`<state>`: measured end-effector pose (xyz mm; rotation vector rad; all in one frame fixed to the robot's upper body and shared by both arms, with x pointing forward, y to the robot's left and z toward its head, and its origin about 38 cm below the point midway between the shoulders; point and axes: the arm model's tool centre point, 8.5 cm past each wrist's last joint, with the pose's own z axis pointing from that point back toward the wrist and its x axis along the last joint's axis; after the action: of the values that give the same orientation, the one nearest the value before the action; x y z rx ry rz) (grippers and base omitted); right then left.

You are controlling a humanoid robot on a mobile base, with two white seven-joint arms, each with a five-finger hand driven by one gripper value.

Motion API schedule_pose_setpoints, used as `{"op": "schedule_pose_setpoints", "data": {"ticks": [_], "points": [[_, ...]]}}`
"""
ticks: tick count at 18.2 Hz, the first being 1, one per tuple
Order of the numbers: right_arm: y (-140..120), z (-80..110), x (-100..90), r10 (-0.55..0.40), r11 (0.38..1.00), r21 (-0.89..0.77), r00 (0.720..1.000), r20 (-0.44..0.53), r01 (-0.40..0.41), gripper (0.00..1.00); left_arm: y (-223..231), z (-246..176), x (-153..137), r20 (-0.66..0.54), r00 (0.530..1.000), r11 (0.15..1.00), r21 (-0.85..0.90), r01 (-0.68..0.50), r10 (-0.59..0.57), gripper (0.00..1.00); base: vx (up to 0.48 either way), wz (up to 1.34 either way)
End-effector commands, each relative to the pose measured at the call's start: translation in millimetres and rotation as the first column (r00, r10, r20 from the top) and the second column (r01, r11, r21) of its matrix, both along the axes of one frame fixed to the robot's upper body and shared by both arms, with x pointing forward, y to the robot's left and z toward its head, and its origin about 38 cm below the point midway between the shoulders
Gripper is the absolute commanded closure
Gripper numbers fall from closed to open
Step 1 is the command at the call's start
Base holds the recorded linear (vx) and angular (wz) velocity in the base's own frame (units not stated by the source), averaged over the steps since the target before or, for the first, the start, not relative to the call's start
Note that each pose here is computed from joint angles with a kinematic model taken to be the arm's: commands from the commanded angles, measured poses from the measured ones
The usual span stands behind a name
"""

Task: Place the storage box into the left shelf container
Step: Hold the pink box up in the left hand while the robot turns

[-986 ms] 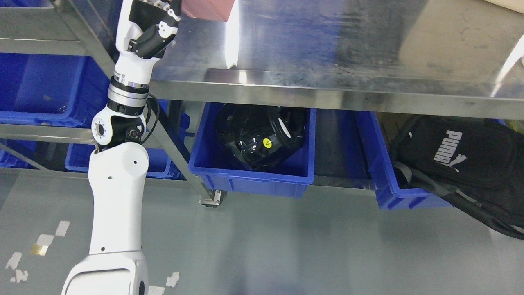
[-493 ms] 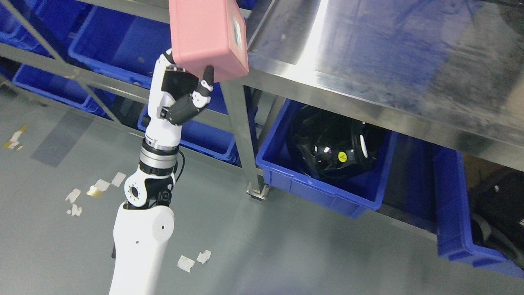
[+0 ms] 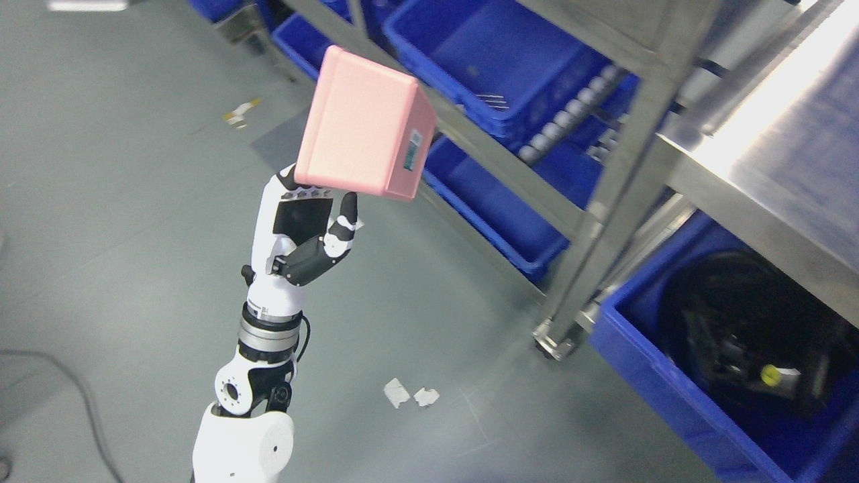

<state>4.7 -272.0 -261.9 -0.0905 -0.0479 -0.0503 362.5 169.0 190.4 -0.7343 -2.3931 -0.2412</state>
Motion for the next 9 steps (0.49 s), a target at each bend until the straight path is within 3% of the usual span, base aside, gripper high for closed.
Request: {"op": "schedule_pose_setpoints", "data": {"ticks": [1,5,9], "points": [[-11.7,1.0,8.5,-0.019,1.000,-0.018,0.999,0.028,0.019,0.00,28.7,-17.0,-30.0,-0.032,0.995,0.995,-0.026,-0.100,0.099,0.96,0.135,1.35],[-11.6,1.0,8.3,-0.019,1.000,-0.018,0.999,0.026,0.019,0.00,44.1,-19.1,-26.7,-0.091,0.978,0.976,-0.101,-0.195,0.186,0.96,0.177,1.31],[-11.6,1.0,8.3,-0.019,1.000,-0.018,0.999,0.026,0.019,0.00,48.6,-20.7,-24.5,-0.121,0.972,0.969,-0.124,-0.215,0.200,0.96,0.286,1.22]]}}
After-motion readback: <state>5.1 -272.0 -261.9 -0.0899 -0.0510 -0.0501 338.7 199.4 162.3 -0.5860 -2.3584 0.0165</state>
